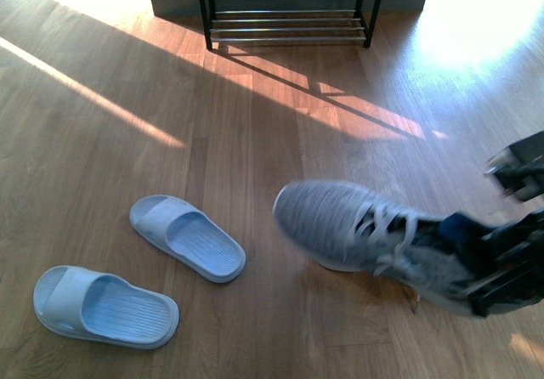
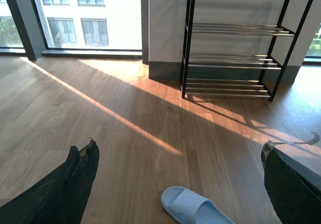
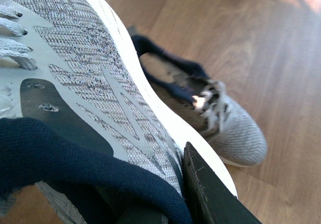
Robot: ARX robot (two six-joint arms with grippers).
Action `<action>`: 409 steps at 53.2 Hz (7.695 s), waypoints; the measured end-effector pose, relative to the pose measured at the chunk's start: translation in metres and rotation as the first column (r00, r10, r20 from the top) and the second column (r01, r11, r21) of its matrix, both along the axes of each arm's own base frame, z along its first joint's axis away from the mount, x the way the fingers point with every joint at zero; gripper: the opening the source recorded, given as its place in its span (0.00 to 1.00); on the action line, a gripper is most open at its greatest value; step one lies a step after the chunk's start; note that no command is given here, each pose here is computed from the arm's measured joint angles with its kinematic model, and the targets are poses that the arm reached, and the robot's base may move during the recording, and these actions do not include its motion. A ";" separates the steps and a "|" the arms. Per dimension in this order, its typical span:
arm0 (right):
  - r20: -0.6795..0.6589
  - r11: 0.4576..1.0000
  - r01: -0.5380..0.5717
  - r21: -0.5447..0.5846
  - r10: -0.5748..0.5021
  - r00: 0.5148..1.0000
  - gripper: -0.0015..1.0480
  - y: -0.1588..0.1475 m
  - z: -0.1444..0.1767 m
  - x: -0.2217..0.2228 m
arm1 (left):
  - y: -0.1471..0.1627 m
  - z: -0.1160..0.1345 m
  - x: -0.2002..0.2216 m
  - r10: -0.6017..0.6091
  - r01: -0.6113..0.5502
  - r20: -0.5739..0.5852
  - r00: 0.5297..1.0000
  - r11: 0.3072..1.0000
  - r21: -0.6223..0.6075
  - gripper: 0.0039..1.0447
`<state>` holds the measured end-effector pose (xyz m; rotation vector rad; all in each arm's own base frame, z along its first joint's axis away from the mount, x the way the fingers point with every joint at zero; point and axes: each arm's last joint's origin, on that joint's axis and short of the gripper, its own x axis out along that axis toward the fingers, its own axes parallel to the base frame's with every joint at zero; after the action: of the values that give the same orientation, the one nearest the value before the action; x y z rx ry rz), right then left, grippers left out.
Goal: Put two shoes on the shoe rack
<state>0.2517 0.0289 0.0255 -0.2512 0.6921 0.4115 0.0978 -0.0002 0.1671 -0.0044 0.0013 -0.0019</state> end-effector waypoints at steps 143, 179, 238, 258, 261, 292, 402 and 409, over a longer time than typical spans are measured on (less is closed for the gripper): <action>0.399 0.779 0.458 0.428 -0.618 0.678 0.04 -0.086 0.166 -0.045 | -0.173 -0.203 0.256 -0.296 0.962 -0.918 0.264 0.149 0.228 0.91; 0.399 0.779 0.458 0.428 -0.618 0.678 0.04 -0.086 0.166 -0.045 | -0.198 -0.300 0.281 -0.203 0.995 -0.975 0.096 0.005 0.097 0.91; 0.399 0.779 0.458 0.428 -0.618 0.678 0.04 -0.086 0.166 -0.045 | -0.205 -0.262 0.276 -0.325 0.900 -0.870 0.370 0.357 0.250 0.02; 0.399 0.779 0.458 0.428 -0.617 0.678 0.04 -0.086 0.166 -0.045 | -0.152 -0.099 0.244 -0.168 0.458 -0.546 0.821 0.765 0.453 0.02; 0.399 0.779 0.458 0.428 -0.618 0.678 0.04 -0.086 0.166 -0.045 | -0.146 -0.088 0.233 -0.140 0.423 -0.531 0.836 0.781 0.459 0.02; 0.399 0.780 0.458 0.428 -0.617 0.678 0.04 -0.086 0.166 -0.045 | -0.108 -0.005 0.157 -0.027 0.206 -0.371 0.928 0.868 0.452 0.02; 0.399 0.777 0.462 0.428 -0.621 0.675 0.04 -0.086 0.166 -0.045 | -0.109 -0.005 0.156 -0.028 0.208 -0.372 0.928 0.867 0.453 0.02; 0.401 0.780 0.456 0.429 -0.617 0.677 0.04 -0.086 0.167 -0.045 | -0.108 -0.005 0.156 -0.021 0.202 -0.372 0.928 0.868 0.454 0.02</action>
<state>0.2067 -0.0568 0.1921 0.1418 0.1268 -0.1476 0.2541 -0.1081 0.1623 0.5048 0.3685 -0.1203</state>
